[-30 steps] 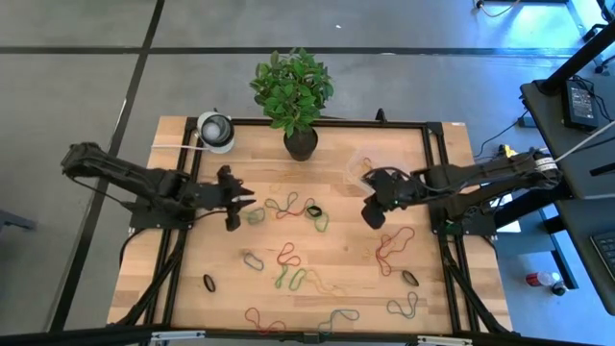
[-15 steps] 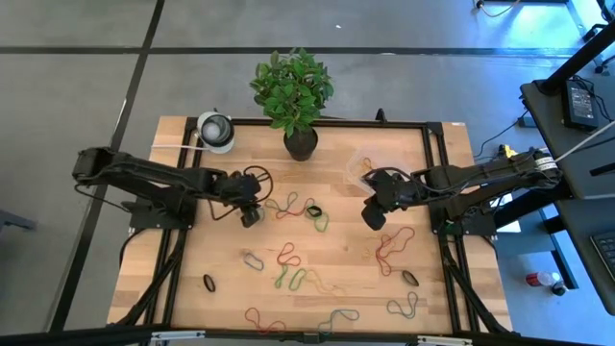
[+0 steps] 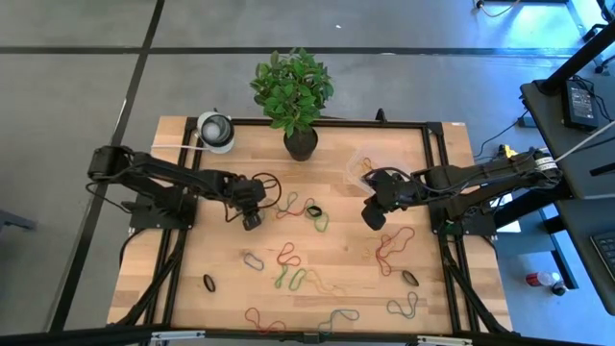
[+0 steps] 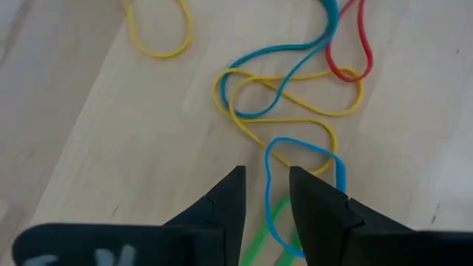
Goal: Pick and place rubber bands into bin
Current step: Put the blue rubber band into the bin
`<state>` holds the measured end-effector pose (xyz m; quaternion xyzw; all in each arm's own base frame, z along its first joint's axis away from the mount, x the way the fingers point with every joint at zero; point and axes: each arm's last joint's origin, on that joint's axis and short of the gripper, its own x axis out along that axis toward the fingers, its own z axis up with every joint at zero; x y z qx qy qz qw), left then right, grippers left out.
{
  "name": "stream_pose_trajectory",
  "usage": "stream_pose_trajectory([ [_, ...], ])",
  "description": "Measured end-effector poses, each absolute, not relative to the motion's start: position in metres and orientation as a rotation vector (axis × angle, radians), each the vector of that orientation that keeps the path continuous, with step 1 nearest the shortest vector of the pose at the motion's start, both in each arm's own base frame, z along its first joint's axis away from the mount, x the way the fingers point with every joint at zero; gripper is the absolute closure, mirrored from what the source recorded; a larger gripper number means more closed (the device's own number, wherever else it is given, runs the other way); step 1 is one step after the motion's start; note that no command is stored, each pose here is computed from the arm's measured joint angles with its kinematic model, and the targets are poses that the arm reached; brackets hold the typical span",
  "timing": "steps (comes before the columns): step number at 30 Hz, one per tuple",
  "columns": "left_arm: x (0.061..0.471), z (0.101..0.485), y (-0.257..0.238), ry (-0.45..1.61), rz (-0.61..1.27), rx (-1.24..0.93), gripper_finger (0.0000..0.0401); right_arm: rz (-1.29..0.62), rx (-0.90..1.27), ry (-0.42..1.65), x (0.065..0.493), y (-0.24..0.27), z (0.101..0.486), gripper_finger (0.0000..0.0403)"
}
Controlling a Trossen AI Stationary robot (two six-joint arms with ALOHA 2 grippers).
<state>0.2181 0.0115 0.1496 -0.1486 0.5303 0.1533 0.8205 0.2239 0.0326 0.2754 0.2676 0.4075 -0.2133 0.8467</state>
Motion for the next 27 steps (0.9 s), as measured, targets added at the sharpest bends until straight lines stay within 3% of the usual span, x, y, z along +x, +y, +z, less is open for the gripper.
stream_pose_trajectory([
  [16, 0.227, 0.129, 0.012, 1.200, 0.291, -0.224, 0.0315, -0.448, 0.567, 0.855, 0.224, 0.033, 0.276, 0.0391],
  [19, 0.227, 0.128, 0.012, 1.212, 0.283, -0.213, 0.0334, -0.449, 0.567, 0.855, 0.224, 0.033, 0.276, 0.0391],
  [23, 0.226, 0.132, 0.012, 1.199, 0.272, -0.220, 0.0388, -0.448, 0.566, 0.855, 0.224, 0.033, 0.276, 0.0391],
  [27, 0.231, 0.157, 0.011, 1.148, 0.224, -0.217, 0.0397, -0.449, 0.566, 0.855, 0.224, 0.032, 0.276, 0.0391],
])
